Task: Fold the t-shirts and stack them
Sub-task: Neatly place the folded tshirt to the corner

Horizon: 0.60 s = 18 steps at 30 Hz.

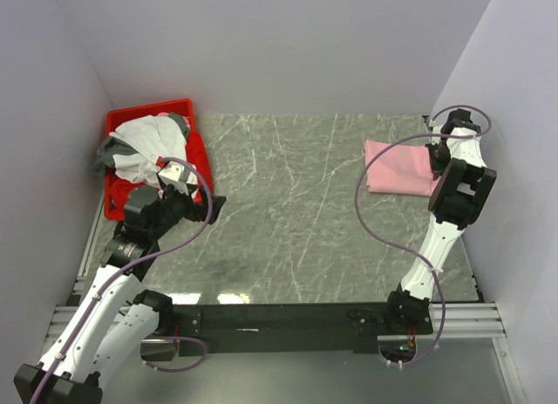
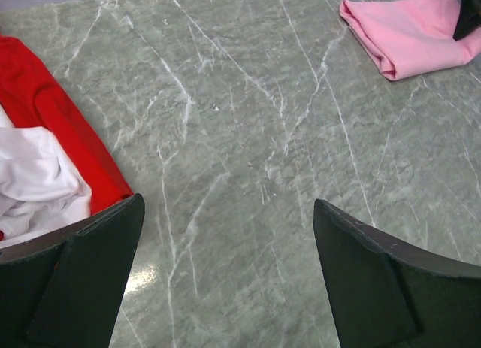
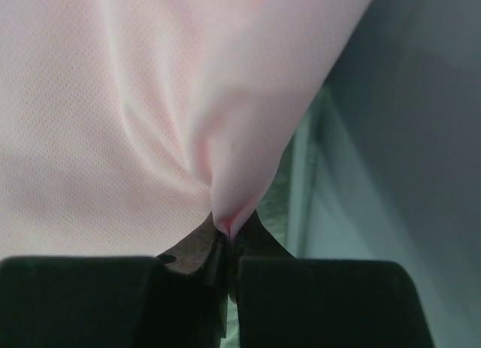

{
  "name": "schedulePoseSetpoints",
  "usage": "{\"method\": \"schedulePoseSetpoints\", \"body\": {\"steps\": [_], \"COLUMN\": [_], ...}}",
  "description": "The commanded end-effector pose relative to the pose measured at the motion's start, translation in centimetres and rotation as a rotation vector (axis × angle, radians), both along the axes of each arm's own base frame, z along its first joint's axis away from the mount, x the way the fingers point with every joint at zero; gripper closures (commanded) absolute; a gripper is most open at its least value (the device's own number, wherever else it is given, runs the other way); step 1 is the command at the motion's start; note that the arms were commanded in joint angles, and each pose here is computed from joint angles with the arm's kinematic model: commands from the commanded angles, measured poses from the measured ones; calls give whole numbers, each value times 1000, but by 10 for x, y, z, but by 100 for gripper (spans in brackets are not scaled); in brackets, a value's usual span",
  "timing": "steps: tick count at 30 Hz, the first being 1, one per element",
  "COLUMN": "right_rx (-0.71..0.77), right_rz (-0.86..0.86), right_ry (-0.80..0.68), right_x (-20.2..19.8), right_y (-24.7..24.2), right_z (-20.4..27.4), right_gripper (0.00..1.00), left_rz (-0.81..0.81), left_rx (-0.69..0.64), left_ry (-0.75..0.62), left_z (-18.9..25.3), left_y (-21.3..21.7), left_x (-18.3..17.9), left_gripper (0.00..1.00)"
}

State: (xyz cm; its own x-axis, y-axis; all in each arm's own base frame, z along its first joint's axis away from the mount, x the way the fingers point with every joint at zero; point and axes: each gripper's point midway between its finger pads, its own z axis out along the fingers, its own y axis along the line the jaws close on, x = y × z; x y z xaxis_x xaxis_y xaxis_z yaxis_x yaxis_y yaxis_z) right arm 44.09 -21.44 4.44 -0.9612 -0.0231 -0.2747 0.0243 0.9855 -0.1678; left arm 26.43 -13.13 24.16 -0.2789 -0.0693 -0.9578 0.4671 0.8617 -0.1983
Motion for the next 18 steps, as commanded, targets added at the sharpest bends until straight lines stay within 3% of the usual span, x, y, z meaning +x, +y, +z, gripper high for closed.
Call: {"method": "schedulePoseSetpoints", "body": {"steps": [1, 9, 12, 13, 18], "right_rx": [-159, -251, -256, -262, -317], "right_rz": [-2, 8, 27, 31, 67], "right_ry": [-76, -132, -134, -134, -173], "right_x": [18, 41, 43, 43, 46], "right_y": [-29, -45, -41, -40, -31], "right_z": [28, 50, 50, 51, 63], "right_gripper": [100, 98, 78, 68, 48], "left_rz": [-27, -32, -33, -33, -32], "left_rx": [-11, -12, -16, -15, -16], "left_ry": [-22, -15, -17, -16, -15], "left_z": [5, 2, 3, 3, 2], "left_y": [-5, -6, -7, -7, -7], "left_x": [1, 2, 2, 2, 3], "left_gripper": [1, 0, 1, 1, 1]}}
